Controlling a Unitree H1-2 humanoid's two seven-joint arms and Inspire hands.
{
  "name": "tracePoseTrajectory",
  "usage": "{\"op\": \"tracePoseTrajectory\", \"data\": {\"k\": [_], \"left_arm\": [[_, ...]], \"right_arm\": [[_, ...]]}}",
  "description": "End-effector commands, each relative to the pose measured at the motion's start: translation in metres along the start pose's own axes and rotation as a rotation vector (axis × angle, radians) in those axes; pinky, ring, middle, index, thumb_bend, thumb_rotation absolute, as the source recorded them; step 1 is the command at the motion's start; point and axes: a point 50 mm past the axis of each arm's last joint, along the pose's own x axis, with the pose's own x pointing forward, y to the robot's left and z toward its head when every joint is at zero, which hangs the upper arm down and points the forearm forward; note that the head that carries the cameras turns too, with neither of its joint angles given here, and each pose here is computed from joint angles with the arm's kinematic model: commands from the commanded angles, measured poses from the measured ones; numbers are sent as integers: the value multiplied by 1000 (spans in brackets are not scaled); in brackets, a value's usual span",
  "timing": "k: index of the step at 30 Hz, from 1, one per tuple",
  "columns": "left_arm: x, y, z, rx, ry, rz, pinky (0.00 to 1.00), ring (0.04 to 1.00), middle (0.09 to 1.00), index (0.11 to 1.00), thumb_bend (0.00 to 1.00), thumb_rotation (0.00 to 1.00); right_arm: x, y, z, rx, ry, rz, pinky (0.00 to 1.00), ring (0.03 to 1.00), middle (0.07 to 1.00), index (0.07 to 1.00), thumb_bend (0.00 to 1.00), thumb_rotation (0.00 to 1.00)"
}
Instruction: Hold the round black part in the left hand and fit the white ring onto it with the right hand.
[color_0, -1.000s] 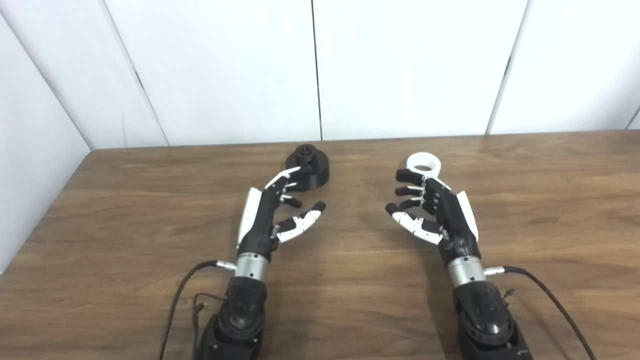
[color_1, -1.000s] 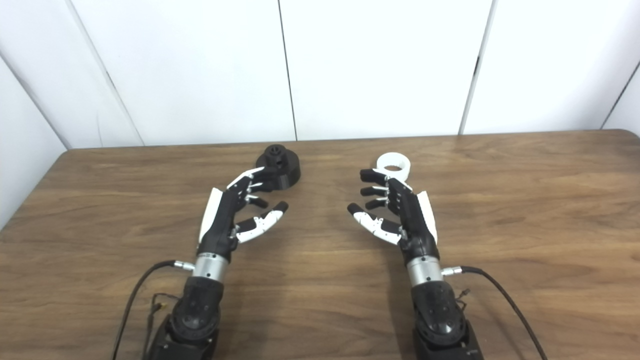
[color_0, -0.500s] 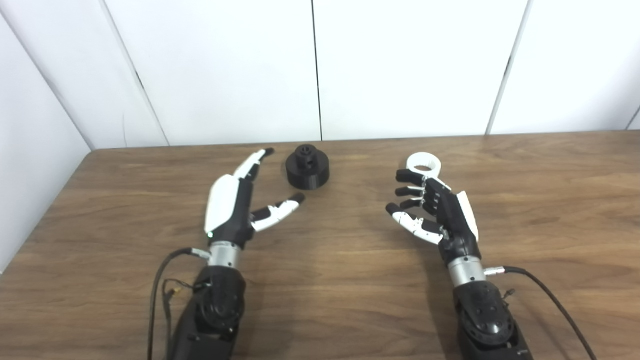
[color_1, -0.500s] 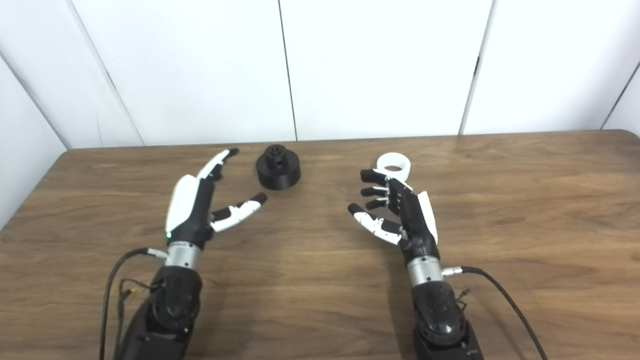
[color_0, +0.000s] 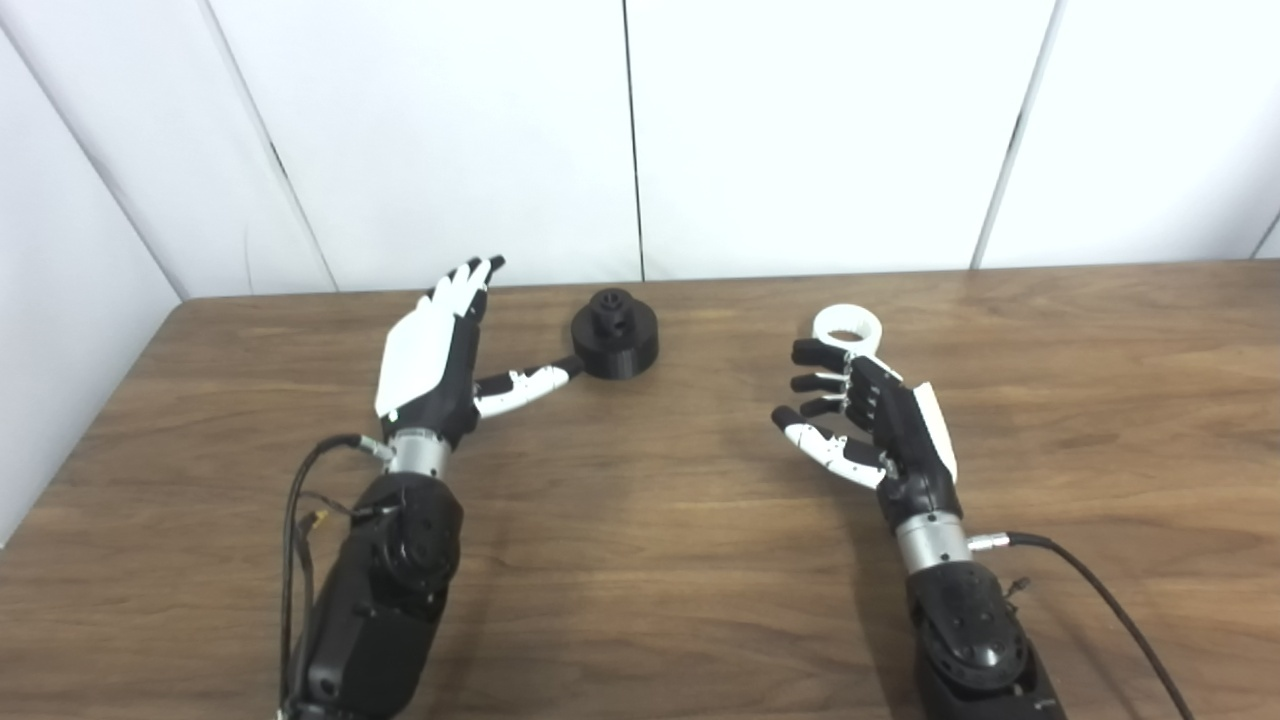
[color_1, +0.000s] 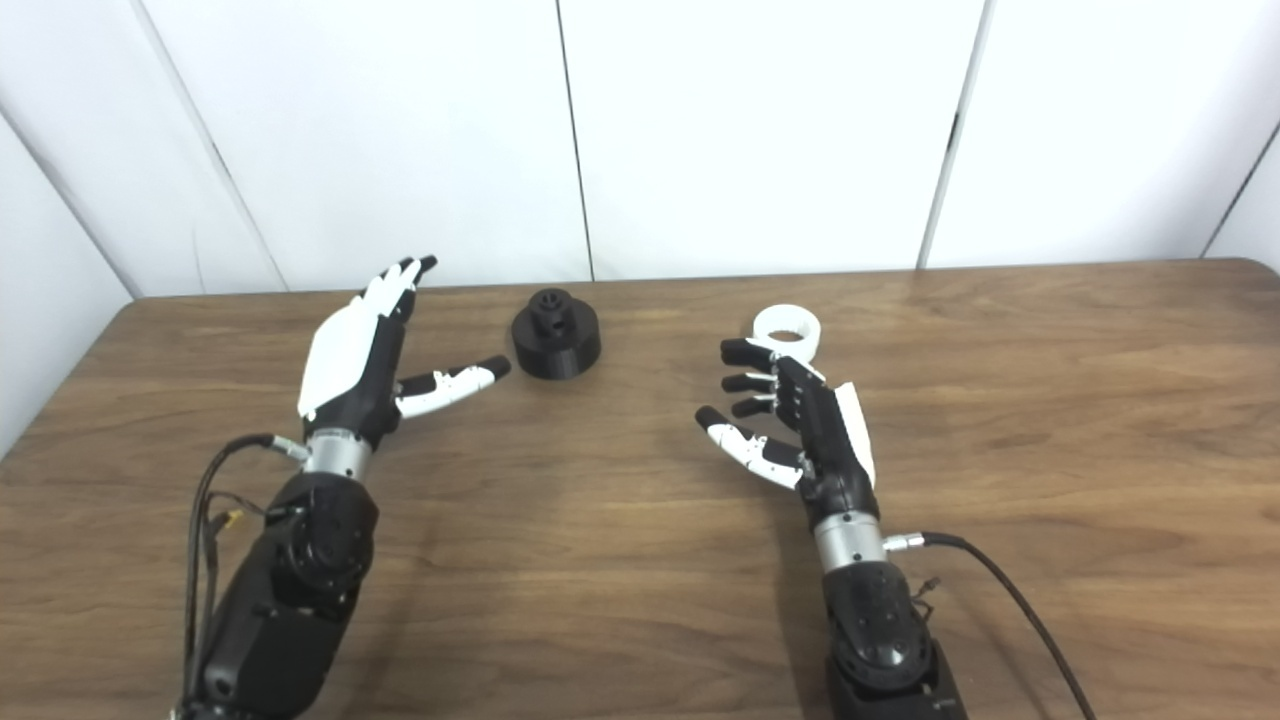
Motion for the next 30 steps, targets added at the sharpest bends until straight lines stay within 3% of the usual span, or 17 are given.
{"op": "tracePoseTrajectory", "data": {"k": [1, 6, 16, 30], "left_arm": [[25, 18, 14, 59, -63, 63, 1000, 1000, 1000, 938, 950, 605], [38, 13, 15, 75, -57, 28, 1000, 1000, 1000, 934, 998, 620], [52, 1, 18, 103, -28, -74, 1000, 1000, 1000, 948, 1000, 682], [62, -30, 16, 109, 2, -122, 1000, 1000, 1000, 912, 1000, 679]], "right_arm": [[4, 0, 5, -8, -43, -1, 551, 665, 737, 710, 556, 65], [4, 0, 5, -11, -41, -3, 539, 659, 738, 713, 558, 90], [5, -1, 7, -14, -35, -2, 540, 657, 738, 712, 559, 96], [5, -2, 6, -14, -41, 7, 550, 666, 743, 716, 548, 72]]}}
